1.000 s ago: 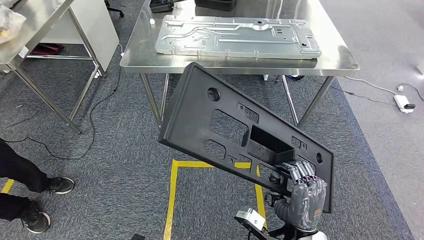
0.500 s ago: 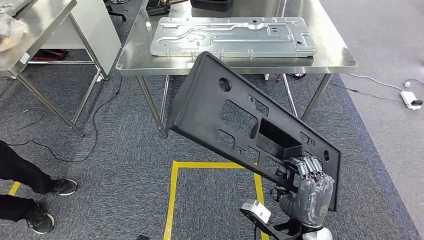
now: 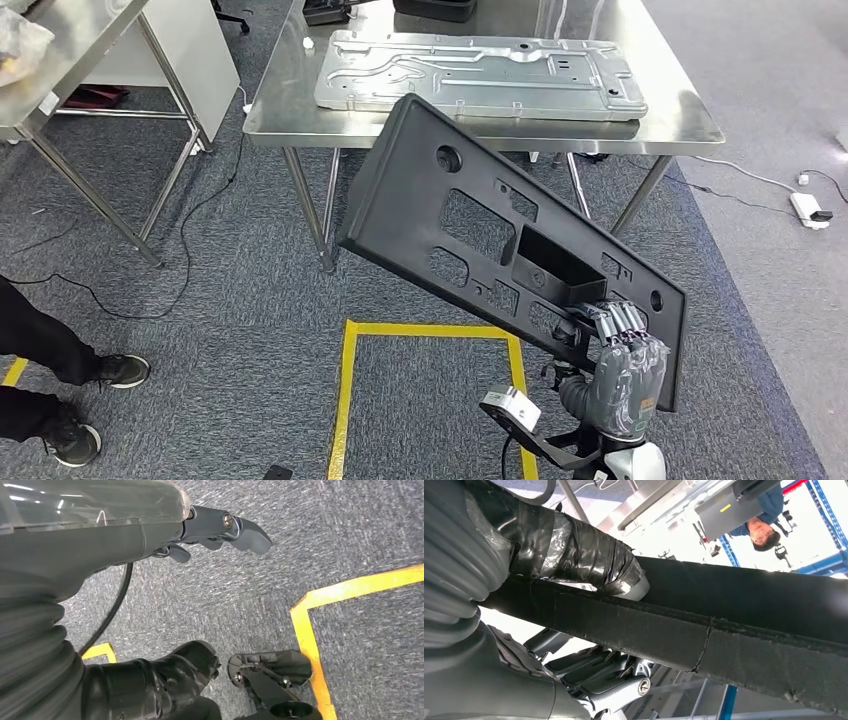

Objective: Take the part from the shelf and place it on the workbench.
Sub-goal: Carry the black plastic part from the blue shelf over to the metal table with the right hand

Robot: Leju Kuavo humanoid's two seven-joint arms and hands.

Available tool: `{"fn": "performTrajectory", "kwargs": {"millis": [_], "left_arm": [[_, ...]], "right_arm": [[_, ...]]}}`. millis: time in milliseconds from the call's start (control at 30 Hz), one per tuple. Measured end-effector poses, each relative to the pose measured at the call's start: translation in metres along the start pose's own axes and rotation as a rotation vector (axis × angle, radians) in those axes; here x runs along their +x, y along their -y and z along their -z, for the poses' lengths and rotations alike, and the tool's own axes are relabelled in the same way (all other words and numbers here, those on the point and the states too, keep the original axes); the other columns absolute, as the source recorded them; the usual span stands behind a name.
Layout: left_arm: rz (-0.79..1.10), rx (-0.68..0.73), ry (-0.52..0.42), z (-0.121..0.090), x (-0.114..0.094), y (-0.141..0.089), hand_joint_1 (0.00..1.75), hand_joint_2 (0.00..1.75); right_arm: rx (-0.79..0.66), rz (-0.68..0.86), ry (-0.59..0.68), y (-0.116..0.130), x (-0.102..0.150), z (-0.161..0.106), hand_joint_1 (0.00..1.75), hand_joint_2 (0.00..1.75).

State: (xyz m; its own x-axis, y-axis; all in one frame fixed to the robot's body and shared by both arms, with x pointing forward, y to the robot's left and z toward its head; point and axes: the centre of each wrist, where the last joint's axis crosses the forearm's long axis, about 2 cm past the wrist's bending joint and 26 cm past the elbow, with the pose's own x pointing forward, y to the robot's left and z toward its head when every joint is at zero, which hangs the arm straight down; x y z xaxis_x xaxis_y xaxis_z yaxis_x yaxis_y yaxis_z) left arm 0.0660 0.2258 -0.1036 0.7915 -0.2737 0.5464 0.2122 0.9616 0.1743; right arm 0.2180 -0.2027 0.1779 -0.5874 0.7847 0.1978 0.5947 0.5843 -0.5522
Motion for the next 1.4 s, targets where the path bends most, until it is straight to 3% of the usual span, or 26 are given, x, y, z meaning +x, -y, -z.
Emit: {"fn": "performTrajectory", "kwargs": {"millis": [1400], "left_arm": [[0.006, -0.019, 0.012, 0.0009, 0.0042, 0.0032, 0.00, 1.75]], "right_arm": [[0.014, -0.008, -0.016, 0.0010, -0.0031, -0.0019, 1.75, 1.75]]}}
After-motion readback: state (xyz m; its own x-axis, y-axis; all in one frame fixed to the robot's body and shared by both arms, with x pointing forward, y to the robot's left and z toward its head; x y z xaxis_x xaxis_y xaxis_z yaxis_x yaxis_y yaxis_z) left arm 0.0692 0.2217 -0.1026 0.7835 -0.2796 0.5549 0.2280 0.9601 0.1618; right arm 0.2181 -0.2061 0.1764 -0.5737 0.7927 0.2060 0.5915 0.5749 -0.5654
